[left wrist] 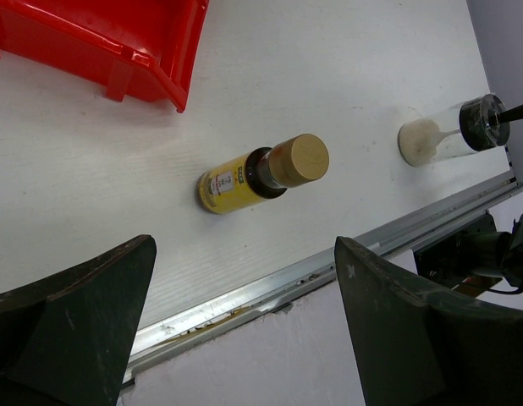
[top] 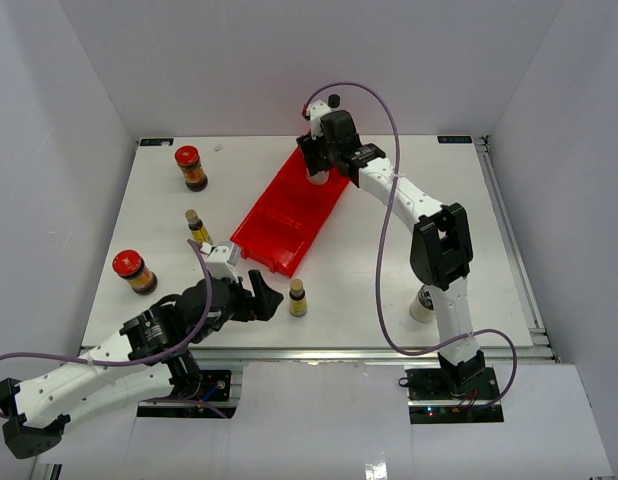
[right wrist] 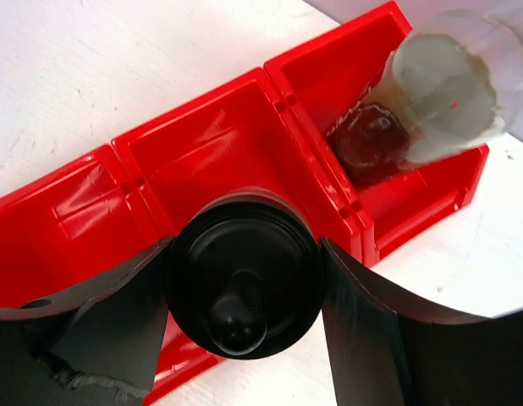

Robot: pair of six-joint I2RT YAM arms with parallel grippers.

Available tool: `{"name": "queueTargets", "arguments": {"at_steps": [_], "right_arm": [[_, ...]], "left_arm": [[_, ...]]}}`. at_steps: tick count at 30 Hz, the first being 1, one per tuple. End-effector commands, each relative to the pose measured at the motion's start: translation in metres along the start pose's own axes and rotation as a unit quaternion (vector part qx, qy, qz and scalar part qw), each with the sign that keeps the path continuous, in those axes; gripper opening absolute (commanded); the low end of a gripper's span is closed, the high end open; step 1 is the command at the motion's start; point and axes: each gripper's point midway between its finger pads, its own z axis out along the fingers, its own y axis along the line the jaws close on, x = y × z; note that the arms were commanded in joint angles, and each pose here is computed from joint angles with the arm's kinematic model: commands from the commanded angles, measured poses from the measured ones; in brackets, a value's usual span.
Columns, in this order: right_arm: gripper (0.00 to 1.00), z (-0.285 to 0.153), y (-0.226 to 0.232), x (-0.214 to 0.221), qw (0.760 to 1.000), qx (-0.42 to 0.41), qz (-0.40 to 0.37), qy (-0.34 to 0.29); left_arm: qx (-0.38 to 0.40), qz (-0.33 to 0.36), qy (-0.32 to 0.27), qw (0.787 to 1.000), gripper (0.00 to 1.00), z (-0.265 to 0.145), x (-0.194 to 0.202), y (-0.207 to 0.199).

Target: Organize the condiment bottles

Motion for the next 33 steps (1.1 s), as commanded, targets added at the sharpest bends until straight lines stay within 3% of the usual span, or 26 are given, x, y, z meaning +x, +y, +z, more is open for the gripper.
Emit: {"name": "queueTargets", "arguments": {"at_steps": [1, 18, 21, 23, 30, 33], "right_arm": [[0.08, -0.002, -0.006, -0.074, 0.992, 0.005, 0.001, -0.128], [0.09, 0.044, 0.012, -0.055, 0.992, -0.018, 0.012, -0.124], [0.24, 0.046, 0.014, -0.052, 0.992, -0.012, 0.012, -0.123], [0.44, 0.047, 0.014, -0.051, 0.992, -0.011, 0.013, -0.123], [0.74, 0.047, 0.02, -0.049, 0.993, -0.015, 0.007, -0.119], [0.77, 0.043, 0.019, -0.052, 0.993, -0.01, 0.003, -0.119]], "left_arm": [[0.003, 0.003, 0.003, 1.0, 0.98, 0.0, 0.003, -0.001], [0.002, 0.008, 0.008, 1.0, 0.98, 0.0, 0.005, -0.002], [0.006, 0.009, 0.008, 1.0, 0.98, -0.001, 0.004, -0.005], [0.006, 0.009, 0.007, 1.0, 0.98, -0.002, 0.004, -0.005], [0.005, 0.011, 0.009, 1.0, 0.98, -0.002, 0.006, -0.004], [0.005, 0.01, 0.009, 1.0, 0.98, -0.002, 0.006, -0.005]]}}
